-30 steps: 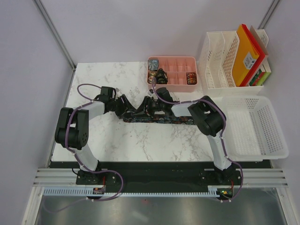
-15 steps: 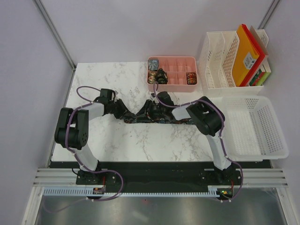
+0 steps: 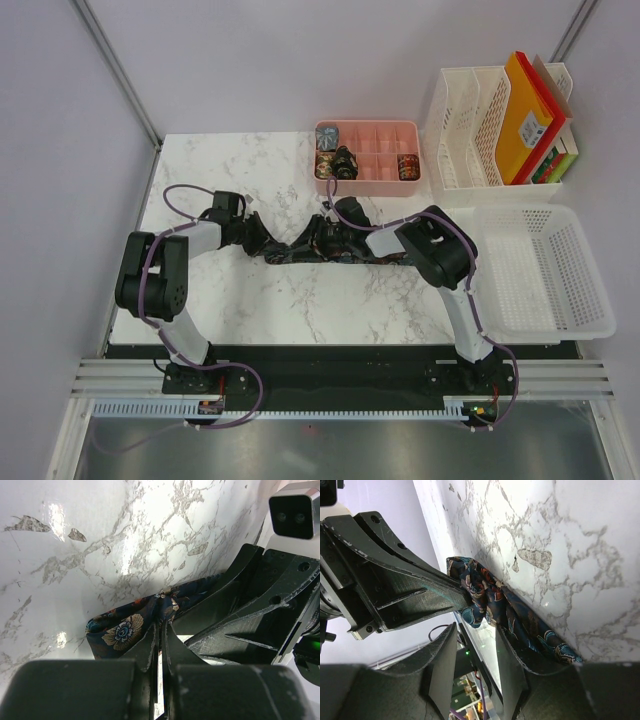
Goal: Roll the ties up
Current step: Roll the tie at the center of the board.
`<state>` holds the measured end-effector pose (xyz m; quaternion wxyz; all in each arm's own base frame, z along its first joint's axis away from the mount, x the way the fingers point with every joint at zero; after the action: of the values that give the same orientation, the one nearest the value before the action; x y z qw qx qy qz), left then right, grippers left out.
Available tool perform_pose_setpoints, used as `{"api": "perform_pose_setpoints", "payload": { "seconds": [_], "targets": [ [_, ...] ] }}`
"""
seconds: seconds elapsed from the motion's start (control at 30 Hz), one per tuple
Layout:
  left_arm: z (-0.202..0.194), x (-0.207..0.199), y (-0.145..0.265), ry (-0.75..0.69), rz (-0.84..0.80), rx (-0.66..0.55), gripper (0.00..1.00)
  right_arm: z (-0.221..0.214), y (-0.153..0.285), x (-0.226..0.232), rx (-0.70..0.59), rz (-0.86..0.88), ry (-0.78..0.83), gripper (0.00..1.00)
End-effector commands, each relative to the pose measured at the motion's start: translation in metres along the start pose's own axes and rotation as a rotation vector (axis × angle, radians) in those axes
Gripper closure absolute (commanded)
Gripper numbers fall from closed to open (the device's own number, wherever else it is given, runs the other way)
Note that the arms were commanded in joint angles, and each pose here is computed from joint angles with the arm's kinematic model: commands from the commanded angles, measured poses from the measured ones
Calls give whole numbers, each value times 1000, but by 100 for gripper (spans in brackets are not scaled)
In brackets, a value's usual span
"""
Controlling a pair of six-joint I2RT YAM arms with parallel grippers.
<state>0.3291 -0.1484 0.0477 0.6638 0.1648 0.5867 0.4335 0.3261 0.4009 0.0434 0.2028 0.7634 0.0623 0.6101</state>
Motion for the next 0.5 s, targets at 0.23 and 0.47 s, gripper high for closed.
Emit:
{"api": "perform_pose_setpoints", "payload": {
  "seconds": [0.23,0.47],
  "targets": [
    [-15,0,-1,-24,-16,55,96,7,-16,-10,-40,-46,40,57],
    [-15,-2,-2,-23,-23,58,93,5,-20,-18,-37,-89,70,58]
  ]
}}
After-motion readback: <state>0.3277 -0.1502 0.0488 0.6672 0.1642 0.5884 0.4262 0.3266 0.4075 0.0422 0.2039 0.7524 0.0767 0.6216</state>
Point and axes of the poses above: each gripper's point midway between its finger pads, its own y axis back along the fingers, its own x axis along the line the jaws close on, z = x × y, the point moved 2 cm from there along y, back along the fingers, and after that the axes turned 9 degrees about -y, right-handed, at the moved point
